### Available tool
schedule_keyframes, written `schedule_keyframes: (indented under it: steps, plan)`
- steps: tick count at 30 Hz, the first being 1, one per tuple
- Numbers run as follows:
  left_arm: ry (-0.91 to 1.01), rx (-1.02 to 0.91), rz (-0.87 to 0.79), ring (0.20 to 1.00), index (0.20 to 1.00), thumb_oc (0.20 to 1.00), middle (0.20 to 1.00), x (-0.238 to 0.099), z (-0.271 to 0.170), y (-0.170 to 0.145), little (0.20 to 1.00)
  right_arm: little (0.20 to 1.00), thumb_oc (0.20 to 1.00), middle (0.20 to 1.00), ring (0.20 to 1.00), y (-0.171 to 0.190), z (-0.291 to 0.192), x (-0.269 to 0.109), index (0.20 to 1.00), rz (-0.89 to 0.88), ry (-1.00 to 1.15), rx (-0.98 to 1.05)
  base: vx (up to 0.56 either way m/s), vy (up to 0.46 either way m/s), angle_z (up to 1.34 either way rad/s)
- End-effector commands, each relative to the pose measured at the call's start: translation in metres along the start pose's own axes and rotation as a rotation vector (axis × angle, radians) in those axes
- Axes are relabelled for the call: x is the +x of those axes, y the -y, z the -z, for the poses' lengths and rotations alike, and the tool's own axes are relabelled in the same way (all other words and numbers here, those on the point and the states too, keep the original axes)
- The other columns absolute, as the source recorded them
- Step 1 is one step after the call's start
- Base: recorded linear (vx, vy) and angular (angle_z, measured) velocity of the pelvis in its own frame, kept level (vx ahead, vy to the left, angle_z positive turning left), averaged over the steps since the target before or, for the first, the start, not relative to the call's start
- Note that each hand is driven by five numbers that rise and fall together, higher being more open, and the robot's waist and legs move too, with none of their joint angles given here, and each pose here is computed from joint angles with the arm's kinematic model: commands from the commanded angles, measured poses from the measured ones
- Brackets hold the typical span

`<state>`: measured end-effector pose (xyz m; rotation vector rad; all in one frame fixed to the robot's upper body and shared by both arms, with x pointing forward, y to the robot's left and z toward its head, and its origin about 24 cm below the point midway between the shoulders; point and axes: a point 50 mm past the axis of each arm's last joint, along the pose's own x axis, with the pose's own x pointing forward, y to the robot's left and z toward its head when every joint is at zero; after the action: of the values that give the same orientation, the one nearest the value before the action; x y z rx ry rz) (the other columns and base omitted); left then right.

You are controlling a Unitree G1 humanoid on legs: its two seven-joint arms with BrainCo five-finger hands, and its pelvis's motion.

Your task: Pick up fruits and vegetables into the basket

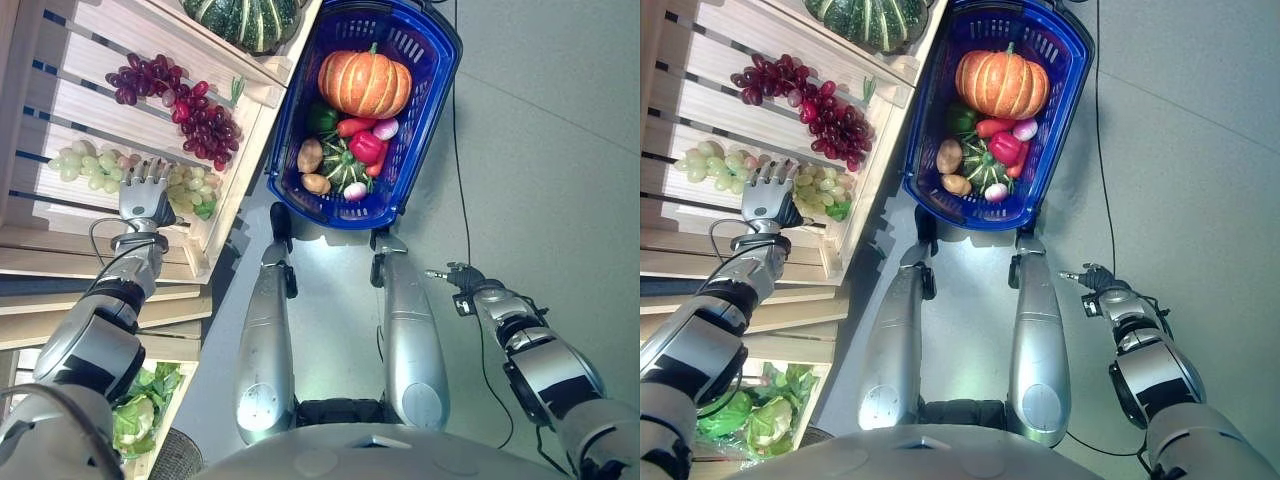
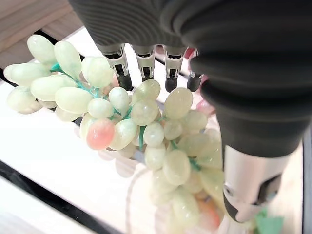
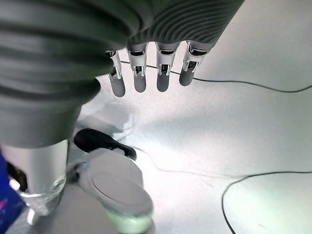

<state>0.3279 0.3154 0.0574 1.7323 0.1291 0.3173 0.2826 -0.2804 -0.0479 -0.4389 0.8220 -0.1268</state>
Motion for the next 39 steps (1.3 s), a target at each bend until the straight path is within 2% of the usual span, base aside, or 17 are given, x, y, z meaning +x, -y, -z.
schedule_keyframes:
  steps: [1, 21, 35, 36, 37, 38, 39]
  plan:
    - [-0.128, 0.083, 0.087, 1.000, 1.000, 1.000, 1.000, -0.015, 0.034, 0.015, 1.000, 1.000, 1.000, 1.000, 1.000, 0.018, 0.027, -0.004, 1.000, 0.033, -0.078, -0.062, -0.02, 0.011, -0.05]
    - [-0.216, 0.146, -0.015, 1.000, 1.000, 1.000, 1.000, -0.005, 0.044, -0.002, 1.000, 1.000, 1.000, 1.000, 1.000, 0.017, 0.019, -0.002, 1.000, 0.027, -0.068, -0.073, 0.00, 0.000, 0.00]
    - [-0.163, 0.169, -0.050, 1.000, 1.000, 1.000, 1.000, 0.004, 0.038, -0.013, 1.000, 1.000, 1.000, 1.000, 1.000, 0.018, 0.014, -0.002, 1.000, 0.023, -0.056, -0.082, 0.00, 0.000, 0.00]
    - [-0.153, 0.175, -0.047, 0.793, 0.793, 0.793, 0.793, 0.005, 0.037, -0.014, 0.793, 1.000, 1.000, 1.000, 1.000, 0.017, 0.012, -0.002, 1.000, 0.021, -0.052, -0.080, 0.00, 0.000, 0.00]
    - [-0.153, 0.175, -0.047, 0.793, 0.793, 0.793, 0.793, 0.005, 0.037, -0.014, 0.793, 1.000, 1.000, 1.000, 1.000, 0.017, 0.012, -0.002, 1.000, 0.021, -0.052, -0.080, 0.00, 0.000, 0.00]
    - [-0.144, 0.178, -0.041, 0.200, 0.200, 0.200, 0.200, 0.006, 0.035, -0.013, 0.200, 1.000, 1.000, 1.000, 1.000, 0.017, 0.010, -0.002, 1.000, 0.019, -0.045, -0.081, 0.00, 0.000, 0.00]
    - [-0.138, 0.175, -0.032, 0.200, 0.200, 0.200, 0.200, 0.006, 0.033, -0.013, 0.200, 1.000, 1.000, 1.000, 1.000, 0.016, 0.009, -0.002, 1.000, 0.018, -0.042, -0.080, 0.00, 0.000, 0.00]
